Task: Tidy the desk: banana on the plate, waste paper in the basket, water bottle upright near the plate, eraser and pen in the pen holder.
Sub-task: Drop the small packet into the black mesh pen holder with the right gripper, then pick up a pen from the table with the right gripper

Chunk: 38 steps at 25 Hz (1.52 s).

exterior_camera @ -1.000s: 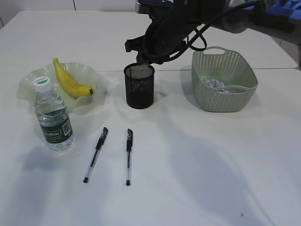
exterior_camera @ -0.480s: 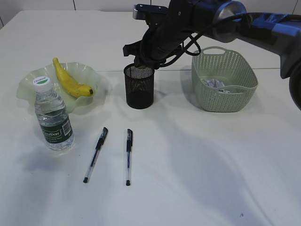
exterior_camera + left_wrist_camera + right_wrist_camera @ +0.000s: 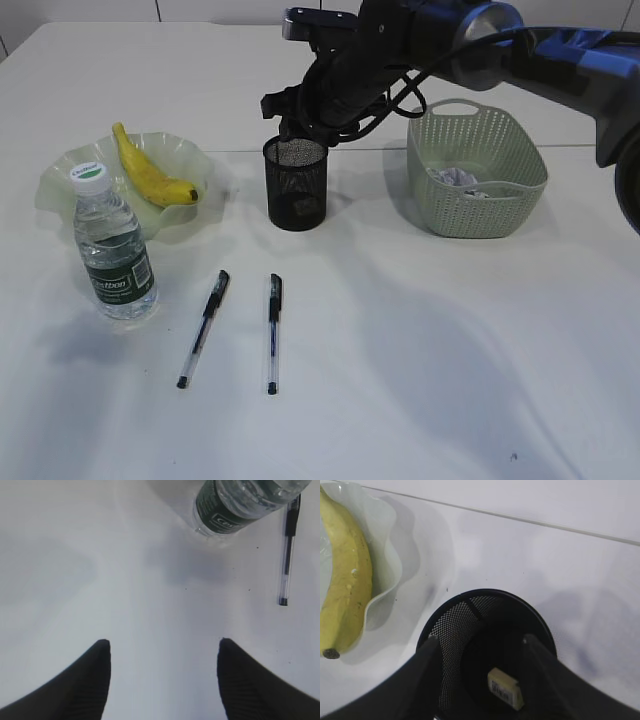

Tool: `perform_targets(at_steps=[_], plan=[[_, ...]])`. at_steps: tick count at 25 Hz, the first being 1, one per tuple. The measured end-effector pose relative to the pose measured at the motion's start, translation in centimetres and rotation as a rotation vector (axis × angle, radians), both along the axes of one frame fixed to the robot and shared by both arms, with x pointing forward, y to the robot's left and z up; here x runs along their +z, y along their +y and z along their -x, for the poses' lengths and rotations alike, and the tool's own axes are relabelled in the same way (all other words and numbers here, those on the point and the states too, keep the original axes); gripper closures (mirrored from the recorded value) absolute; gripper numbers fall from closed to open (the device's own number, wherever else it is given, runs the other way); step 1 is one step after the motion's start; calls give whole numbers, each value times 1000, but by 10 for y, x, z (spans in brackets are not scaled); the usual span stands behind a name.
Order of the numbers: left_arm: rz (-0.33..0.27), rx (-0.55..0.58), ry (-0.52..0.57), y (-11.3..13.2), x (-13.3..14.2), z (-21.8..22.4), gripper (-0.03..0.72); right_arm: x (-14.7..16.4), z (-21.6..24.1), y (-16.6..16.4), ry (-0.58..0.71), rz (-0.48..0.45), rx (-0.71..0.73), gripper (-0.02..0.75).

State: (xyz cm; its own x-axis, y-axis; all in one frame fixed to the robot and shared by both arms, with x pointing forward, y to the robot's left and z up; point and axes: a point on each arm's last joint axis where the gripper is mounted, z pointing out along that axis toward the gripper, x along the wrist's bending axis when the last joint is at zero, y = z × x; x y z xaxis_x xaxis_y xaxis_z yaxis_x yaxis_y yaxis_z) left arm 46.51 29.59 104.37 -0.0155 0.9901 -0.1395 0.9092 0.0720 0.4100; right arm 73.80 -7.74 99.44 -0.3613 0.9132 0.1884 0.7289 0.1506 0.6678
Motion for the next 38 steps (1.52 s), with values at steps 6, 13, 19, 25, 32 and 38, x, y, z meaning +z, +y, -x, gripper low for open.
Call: perform_targets(at_steps=[6,13,19,25,32,38], plan=[[0,0,0,0,0,0,219,11,1,0,4,-3,5,358],[0,0,0,0,0,0,219,32,8,-4,76,56,21,358],[0,0,0,0,0,0,219,47,19,-11,181,133,16,358],[0,0,0,0,0,0,219,59,22,-16,187,161,-9,375],[2,-4,24,0,-1,2,219,80,35,-12,174,134,5,378],[2,-4,26,0,-1,2,219,68,68,-3,294,181,54,379]])
